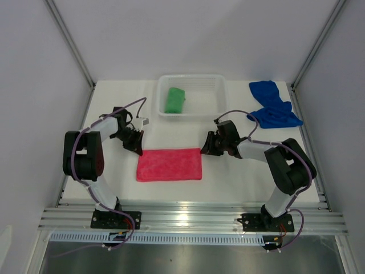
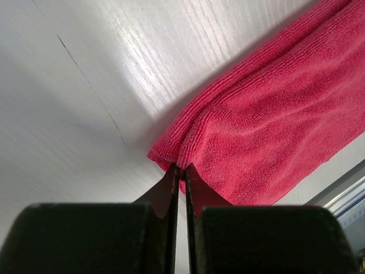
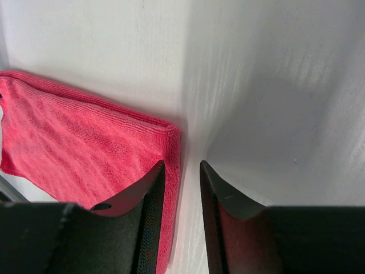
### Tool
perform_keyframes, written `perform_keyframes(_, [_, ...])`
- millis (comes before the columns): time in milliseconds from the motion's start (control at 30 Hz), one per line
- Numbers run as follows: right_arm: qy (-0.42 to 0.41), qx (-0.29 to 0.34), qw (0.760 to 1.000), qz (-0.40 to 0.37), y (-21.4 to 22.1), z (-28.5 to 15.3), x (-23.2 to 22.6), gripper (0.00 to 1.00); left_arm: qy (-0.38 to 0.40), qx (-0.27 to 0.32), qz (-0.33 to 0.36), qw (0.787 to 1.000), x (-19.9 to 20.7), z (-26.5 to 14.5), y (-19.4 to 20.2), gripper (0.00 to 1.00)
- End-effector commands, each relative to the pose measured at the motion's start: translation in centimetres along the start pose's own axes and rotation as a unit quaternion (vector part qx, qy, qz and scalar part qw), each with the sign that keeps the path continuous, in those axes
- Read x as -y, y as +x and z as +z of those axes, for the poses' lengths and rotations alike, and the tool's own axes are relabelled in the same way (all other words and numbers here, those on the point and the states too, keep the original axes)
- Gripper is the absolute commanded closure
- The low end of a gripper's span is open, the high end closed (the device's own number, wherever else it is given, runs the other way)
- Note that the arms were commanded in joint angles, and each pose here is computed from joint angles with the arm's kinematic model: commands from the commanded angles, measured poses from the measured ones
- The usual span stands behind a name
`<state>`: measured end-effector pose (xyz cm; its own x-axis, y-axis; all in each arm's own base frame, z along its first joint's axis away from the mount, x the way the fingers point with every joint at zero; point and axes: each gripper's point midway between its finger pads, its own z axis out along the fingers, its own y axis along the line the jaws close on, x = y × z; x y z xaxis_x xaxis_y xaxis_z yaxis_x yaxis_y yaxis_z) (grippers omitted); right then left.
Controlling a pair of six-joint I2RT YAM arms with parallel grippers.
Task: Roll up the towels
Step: Fold the towel
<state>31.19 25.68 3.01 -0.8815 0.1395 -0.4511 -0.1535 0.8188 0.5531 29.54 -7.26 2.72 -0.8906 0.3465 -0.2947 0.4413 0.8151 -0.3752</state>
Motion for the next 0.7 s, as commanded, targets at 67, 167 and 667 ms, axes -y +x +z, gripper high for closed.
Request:
perform_keyframes(67, [-0.023,0.013,0.999,-0.018,-1.1,1.3,-1.7,0.66,-0.014,0.005,0.007,1.0,-0.6,-0.4,-1.9,0.93])
perform_keyframes(167, [-0.029,0.012,0.999,-0.019,-1.0,1.6,-2.0,0.66,-0.023,0.002,0.004,1.0,-1.0,-0.5,-2.1,0.93])
perform_keyframes(667, [-0.02,0.008,1.0,-0.015,-0.7,0.8,-2.6,0.82,-0.092,0.038,0.046,0.994,-0.7,-5.4,-2.5,0.55])
